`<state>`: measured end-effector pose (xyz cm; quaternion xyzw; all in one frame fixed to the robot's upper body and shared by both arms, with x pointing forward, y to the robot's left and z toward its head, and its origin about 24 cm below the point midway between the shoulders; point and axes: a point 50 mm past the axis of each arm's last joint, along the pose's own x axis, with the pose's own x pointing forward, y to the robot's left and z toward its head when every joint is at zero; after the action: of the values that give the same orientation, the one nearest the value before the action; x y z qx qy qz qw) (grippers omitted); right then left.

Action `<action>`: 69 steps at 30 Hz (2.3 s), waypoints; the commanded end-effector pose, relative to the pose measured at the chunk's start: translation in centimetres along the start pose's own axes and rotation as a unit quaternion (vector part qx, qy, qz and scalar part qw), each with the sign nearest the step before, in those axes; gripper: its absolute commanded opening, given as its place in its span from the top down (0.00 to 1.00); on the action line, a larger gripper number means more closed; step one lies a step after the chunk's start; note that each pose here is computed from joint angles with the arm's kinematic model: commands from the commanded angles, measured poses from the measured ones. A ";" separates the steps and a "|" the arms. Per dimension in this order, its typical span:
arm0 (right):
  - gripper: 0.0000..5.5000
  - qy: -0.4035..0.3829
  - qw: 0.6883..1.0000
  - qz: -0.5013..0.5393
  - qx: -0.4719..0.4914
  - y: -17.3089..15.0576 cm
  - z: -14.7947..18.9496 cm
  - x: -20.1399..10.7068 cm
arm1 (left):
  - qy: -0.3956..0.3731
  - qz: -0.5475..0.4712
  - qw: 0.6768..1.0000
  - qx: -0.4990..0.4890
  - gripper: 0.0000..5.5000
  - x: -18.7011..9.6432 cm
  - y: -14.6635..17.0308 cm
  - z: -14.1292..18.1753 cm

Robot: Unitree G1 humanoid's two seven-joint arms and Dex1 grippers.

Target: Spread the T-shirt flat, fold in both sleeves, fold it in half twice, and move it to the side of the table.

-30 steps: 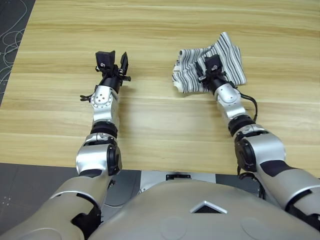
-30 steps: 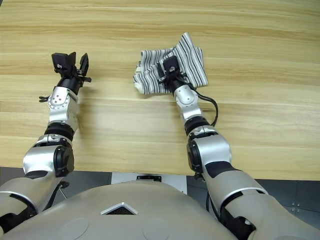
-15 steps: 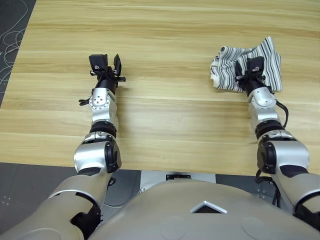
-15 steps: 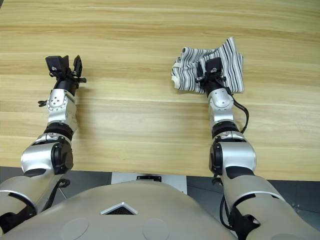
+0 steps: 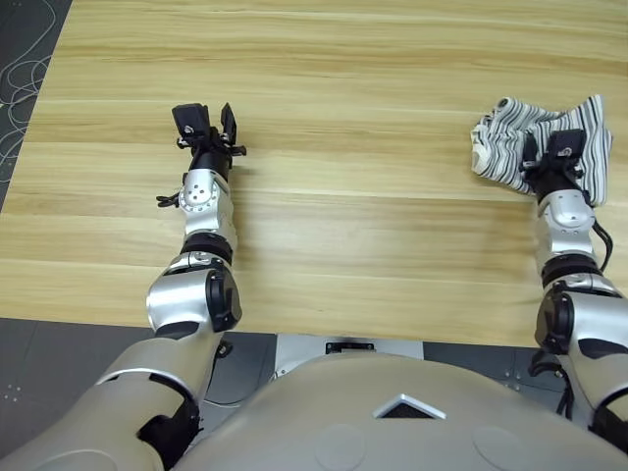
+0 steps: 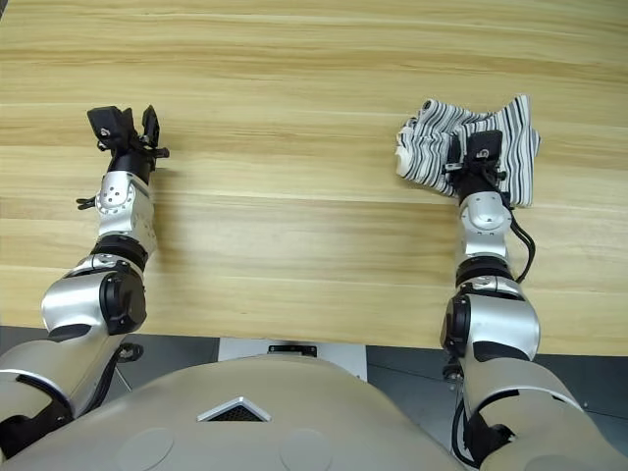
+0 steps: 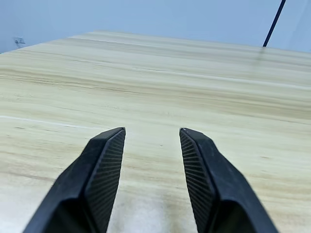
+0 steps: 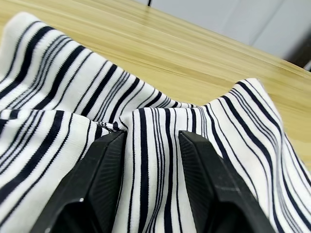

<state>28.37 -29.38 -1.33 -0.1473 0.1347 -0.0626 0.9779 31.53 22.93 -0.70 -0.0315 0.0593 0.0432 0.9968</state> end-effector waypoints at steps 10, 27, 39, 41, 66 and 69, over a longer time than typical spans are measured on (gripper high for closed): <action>0.64 -0.127 0.990 -0.048 -0.036 0.4 8.5 2.3 | -0.080 -0.004 0.997 0.010 0.62 2.3 -2.0 4.1; 0.64 -0.191 0.982 -0.011 0.012 9.1 11.8 4.2 | -0.094 0.017 0.992 0.085 0.62 4.0 -3.7 6.6; 0.64 -0.174 0.984 -0.024 0.021 8.5 11.1 4.3 | -0.084 0.010 0.993 0.083 0.62 4.1 -4.3 6.4; 0.64 -0.172 0.984 -0.029 0.022 8.3 10.9 4.2 | -0.082 0.004 0.993 0.082 0.62 4.1 -4.7 6.4; 0.64 -0.147 0.986 -0.055 0.052 6.8 10.1 4.3 | -0.071 -0.012 0.995 0.068 0.62 4.4 -5.7 6.6; 0.64 -0.149 0.986 -0.056 0.053 6.8 10.2 4.3 | -0.070 -0.012 0.995 0.067 0.62 4.5 -5.7 6.6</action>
<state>35.86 -20.60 4.92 -0.1089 -0.0323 -0.1013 0.9883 36.83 18.35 5.23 0.0374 -0.0132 0.0371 0.9985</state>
